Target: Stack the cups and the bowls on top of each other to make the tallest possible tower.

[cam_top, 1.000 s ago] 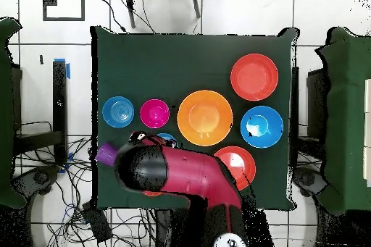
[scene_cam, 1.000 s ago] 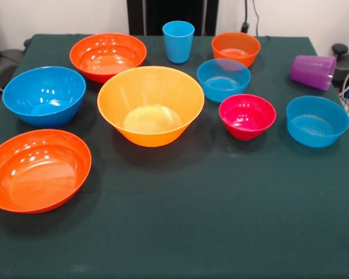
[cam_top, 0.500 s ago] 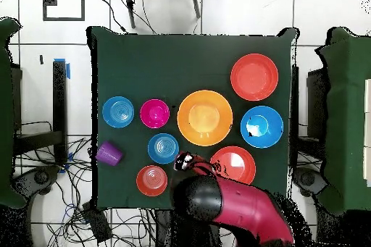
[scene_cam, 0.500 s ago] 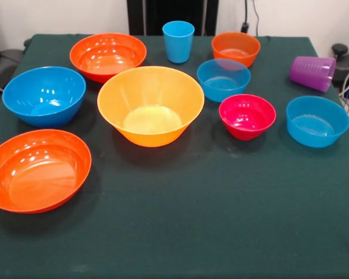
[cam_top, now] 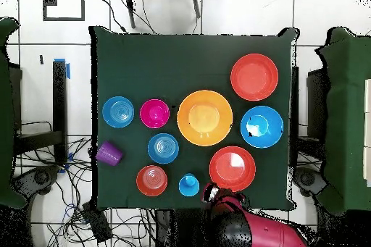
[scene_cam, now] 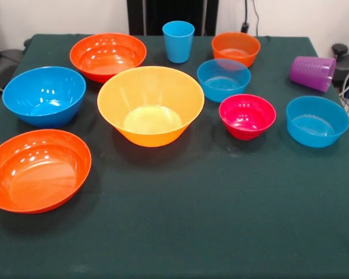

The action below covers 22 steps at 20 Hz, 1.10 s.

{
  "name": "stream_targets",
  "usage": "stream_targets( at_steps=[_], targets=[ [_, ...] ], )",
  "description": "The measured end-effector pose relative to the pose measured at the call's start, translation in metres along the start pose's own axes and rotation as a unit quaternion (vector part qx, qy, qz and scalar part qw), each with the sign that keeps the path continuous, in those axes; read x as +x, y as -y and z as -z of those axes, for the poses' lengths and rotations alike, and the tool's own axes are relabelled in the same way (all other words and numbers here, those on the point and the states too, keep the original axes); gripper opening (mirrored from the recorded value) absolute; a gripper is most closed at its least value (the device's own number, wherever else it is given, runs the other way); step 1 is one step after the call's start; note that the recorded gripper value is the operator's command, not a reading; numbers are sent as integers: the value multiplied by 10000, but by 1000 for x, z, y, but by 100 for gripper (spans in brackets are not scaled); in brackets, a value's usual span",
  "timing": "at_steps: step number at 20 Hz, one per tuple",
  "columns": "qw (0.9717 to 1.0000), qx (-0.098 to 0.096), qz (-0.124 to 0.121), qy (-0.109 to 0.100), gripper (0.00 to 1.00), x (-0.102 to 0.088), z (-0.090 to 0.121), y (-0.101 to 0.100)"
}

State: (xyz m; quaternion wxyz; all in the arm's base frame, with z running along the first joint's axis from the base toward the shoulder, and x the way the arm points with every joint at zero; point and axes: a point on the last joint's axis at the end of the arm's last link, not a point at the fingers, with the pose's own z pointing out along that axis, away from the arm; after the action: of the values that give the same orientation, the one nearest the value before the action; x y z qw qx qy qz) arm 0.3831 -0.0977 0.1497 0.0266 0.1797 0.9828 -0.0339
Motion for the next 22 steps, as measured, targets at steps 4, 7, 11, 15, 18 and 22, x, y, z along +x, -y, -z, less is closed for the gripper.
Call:
stream_targets(
  at_steps=[4, 7, 11, 15, 18, 22],
  targets=[
    [9996, 20, 293, -6, 100, 20, -8, 8],
    [9982, 9, 595, 5, 100, 35, -14, 7],
    [9933, -67, 1150, 10, 100, 59, -23, 0],
    [9890, -164, 1470, 13, 100, 74, -30, -7],
    [9856, -233, 1677, 0, 100, 84, -36, -10],
    [9808, -333, 1920, -47, 100, 101, -44, -18]
  ],
)
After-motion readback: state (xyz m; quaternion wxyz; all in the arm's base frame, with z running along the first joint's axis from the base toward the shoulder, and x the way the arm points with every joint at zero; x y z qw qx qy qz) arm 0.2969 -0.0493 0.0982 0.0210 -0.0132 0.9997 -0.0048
